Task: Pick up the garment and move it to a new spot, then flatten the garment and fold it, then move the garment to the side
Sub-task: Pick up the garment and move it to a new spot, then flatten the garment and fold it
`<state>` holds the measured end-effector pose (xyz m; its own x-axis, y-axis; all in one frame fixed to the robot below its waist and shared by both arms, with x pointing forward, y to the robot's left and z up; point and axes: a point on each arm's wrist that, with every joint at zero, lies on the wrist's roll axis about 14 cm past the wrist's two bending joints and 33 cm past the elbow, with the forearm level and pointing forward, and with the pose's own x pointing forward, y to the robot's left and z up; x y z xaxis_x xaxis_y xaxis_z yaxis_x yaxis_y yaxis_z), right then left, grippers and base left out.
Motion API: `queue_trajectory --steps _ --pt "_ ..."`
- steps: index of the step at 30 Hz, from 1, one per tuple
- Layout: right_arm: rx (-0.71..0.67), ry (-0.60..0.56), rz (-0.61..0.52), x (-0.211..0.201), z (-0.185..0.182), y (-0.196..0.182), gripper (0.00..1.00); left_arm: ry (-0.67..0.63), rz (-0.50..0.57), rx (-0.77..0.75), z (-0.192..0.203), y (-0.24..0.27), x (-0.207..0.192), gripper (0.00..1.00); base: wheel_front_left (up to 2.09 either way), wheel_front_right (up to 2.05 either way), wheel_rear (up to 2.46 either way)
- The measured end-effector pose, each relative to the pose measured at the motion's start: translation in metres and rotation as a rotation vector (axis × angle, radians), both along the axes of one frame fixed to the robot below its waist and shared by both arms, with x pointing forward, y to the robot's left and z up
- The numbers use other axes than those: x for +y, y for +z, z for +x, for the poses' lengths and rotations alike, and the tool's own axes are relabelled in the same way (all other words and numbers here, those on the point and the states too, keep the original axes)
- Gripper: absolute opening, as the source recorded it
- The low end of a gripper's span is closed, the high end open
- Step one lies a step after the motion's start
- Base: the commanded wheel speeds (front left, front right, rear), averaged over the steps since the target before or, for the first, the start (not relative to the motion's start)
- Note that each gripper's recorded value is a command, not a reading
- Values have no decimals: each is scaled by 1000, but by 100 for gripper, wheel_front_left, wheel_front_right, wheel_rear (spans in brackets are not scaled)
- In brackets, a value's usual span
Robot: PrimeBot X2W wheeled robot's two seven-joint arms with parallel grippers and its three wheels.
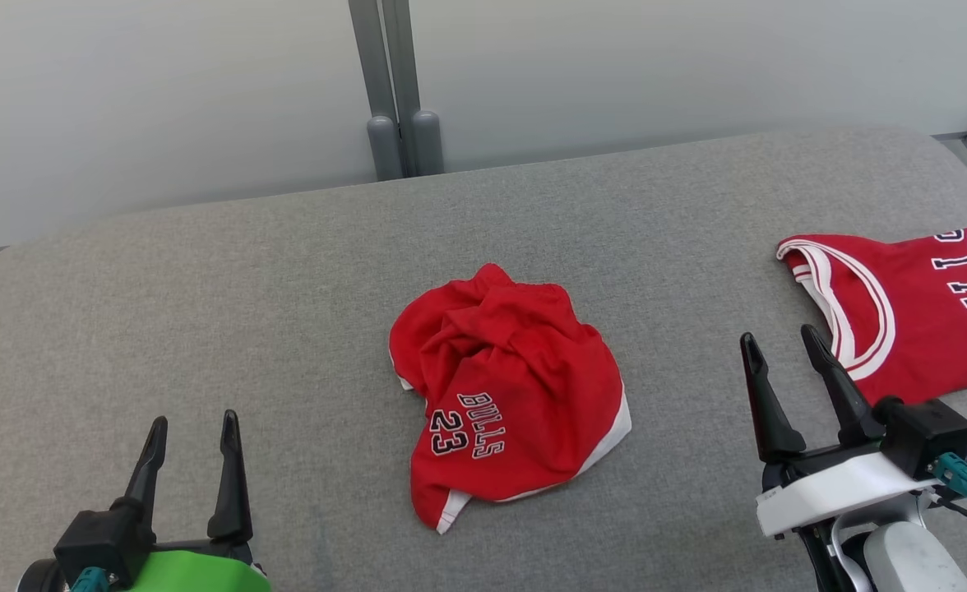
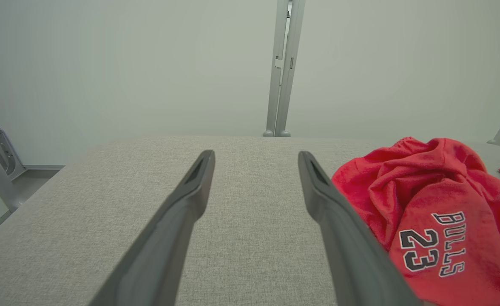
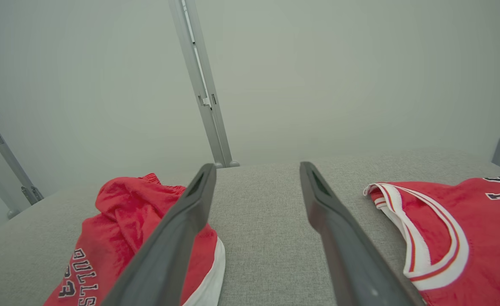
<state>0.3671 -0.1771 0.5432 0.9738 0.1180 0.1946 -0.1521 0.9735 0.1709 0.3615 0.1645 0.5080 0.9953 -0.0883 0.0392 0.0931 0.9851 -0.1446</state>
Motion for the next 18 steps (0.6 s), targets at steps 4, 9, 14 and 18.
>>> queue_trajectory --steps 4,9,14,18 --pt "4 8 -3 2 1 -1 100 -5 -14 -9 -1 0 -2 100 0 0 0" --pt "1 14 -5 3 2 0 100 -2 -16 -17 -1 0 -1 100 0 0 0" --pt "-7 20 -9 4 2 3 100 6 -26 -20 -2 0 1 100 0 0 0" --pt "-21 62 -16 13 6 8 100 11 -19 -24 -3 -1 2 100 0 0 0"
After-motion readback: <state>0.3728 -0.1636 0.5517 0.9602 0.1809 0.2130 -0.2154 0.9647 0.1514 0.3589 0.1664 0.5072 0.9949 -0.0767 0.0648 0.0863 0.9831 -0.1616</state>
